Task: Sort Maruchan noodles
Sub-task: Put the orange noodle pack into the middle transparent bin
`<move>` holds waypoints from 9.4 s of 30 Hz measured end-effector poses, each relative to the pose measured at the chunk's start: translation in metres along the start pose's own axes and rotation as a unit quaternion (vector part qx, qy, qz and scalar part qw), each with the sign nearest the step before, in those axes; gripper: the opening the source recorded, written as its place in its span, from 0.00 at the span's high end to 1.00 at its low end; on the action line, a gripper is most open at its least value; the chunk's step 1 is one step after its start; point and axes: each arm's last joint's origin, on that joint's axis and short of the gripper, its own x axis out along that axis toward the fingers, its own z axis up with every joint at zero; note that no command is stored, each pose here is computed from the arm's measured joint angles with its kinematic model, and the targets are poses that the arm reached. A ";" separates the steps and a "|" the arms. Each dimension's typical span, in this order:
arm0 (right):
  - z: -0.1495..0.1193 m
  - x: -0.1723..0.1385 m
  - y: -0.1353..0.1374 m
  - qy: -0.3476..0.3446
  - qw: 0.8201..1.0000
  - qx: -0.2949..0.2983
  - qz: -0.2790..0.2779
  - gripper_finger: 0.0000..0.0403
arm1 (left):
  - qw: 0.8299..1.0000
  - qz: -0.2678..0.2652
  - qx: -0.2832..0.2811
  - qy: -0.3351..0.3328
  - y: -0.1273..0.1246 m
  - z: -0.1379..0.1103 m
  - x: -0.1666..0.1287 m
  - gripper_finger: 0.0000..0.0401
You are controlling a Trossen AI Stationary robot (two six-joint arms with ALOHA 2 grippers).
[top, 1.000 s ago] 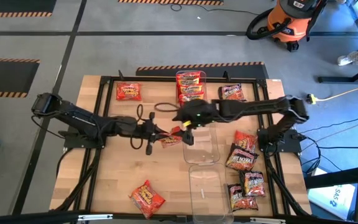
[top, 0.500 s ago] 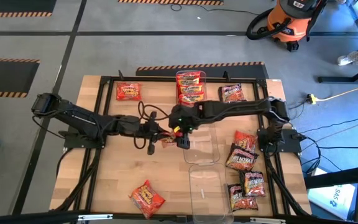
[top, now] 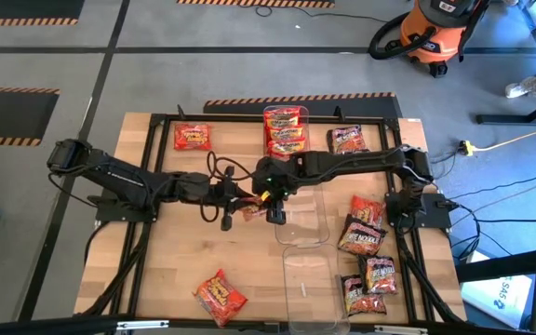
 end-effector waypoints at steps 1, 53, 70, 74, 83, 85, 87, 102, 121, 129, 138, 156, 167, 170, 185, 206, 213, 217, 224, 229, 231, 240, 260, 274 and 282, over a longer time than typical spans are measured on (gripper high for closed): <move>0.000 0.000 0.000 0.001 1.000 -0.002 0.000 0.82 | 1.000 -0.005 0.000 0.000 0.000 0.000 0.000 0.81; -0.162 -0.004 -0.041 -0.111 0.974 0.093 -0.176 0.81 | 0.998 0.016 -0.026 0.058 0.000 0.008 -0.044 0.62; -0.168 0.013 -0.045 -0.090 0.972 0.121 -0.180 0.67 | 0.998 0.017 -0.028 0.048 0.000 0.009 -0.044 0.62; -0.166 0.009 -0.044 -0.090 0.972 0.120 -0.180 0.53 | 0.998 0.017 -0.028 0.048 0.000 0.009 -0.044 0.62; -0.146 -0.009 -0.042 -0.055 0.967 0.119 -0.219 0.38 | 0.998 0.017 -0.027 0.049 0.000 0.009 -0.044 0.62; -0.144 -0.012 -0.042 -0.048 0.961 0.118 -0.245 0.38 | 0.998 0.017 -0.027 0.049 0.000 0.009 -0.044 0.62; -0.142 -0.014 -0.043 -0.048 0.956 0.112 -0.265 0.38 | 0.998 0.017 -0.027 0.049 0.000 0.009 -0.044 0.62; -0.136 -0.018 -0.045 -0.069 0.936 0.109 -0.327 0.40 | 0.998 0.021 -0.027 0.049 0.000 0.009 -0.044 0.62; -0.129 -0.041 -0.036 -0.112 0.954 0.123 -0.248 0.40 | 0.998 0.021 -0.027 0.049 0.000 0.009 -0.044 0.62; -0.129 -0.041 -0.036 -0.110 0.957 0.113 -0.242 0.40 | 0.998 0.021 -0.027 0.049 0.000 0.009 -0.044 0.62; -0.131 -0.041 -0.014 -0.071 0.994 0.054 -0.058 0.40 | 0.998 0.022 -0.022 0.055 0.000 0.008 -0.044 0.62; -0.150 0.034 -0.001 0.037 0.995 -0.023 -0.094 0.41 | 0.998 0.021 -0.023 0.055 0.000 0.008 -0.044 0.62; -0.151 0.038 -0.001 0.040 0.994 -0.037 -0.093 0.94 | 0.998 0.022 -0.024 0.054 0.000 0.008 -0.044 0.62; -0.149 0.037 -0.001 0.035 0.994 -0.037 -0.093 0.97 | 0.998 0.021 -0.023 0.054 0.000 0.008 -0.044 0.62; -0.106 -0.032 0.016 -0.005 0.996 -0.040 -0.084 1.00 | 0.998 0.021 -0.022 0.052 0.000 0.008 -0.044 0.62; -0.053 -0.036 0.018 -0.183 0.980 -0.011 0.082 1.00 | 0.984 -0.045 0.172 -0.003 -0.013 0.013 -0.030 0.46; -0.048 -0.025 0.010 -0.199 0.975 0.020 0.095 1.00 | 0.977 -0.051 0.209 0.012 -0.015 0.003 -0.017 0.45; -0.046 -0.026 0.010 -0.207 0.973 0.024 0.096 1.00 | 0.973 -0.046 0.227 0.018 -0.015 0.000 -0.014 0.45; -0.046 -0.027 0.010 -0.212 0.972 0.032 0.092 1.00 | 0.976 -0.041 0.214 0.003 -0.016 0.002 -0.012 0.45; -0.042 -0.029 0.011 -0.235 0.967 0.026 0.095 1.00 | 0.983 -0.039 0.178 -0.004 -0.016 0.004 -0.012 0.51; -0.041 -0.029 0.011 -0.237 0.967 0.024 0.095 1.00 | 0.984 -0.041 0.172 -0.005 -0.016 0.004 -0.012 0.57; -0.039 -0.030 0.011 -0.248 0.964 0.024 0.097 0.89 | 0.987 -0.056 0.151 -0.009 -0.017 0.004 -0.012 0.85; -0.062 -0.103 0.022 -0.221 0.974 -0.038 -0.016 0.36 | 0.998 -0.005 -0.048 0.048 0.006 -0.004 -0.009 0.99; -0.055 -0.055 0.055 -0.193 0.955 -0.131 -0.186 0.36 | 0.979 0.043 -0.184 0.075 0.024 -0.010 -0.008 0.99; -0.028 -0.030 0.052 -0.094 0.966 -0.137 -0.199 0.36 | 0.978 0.044 -0.188 0.074 0.024 -0.010 -0.008 0.98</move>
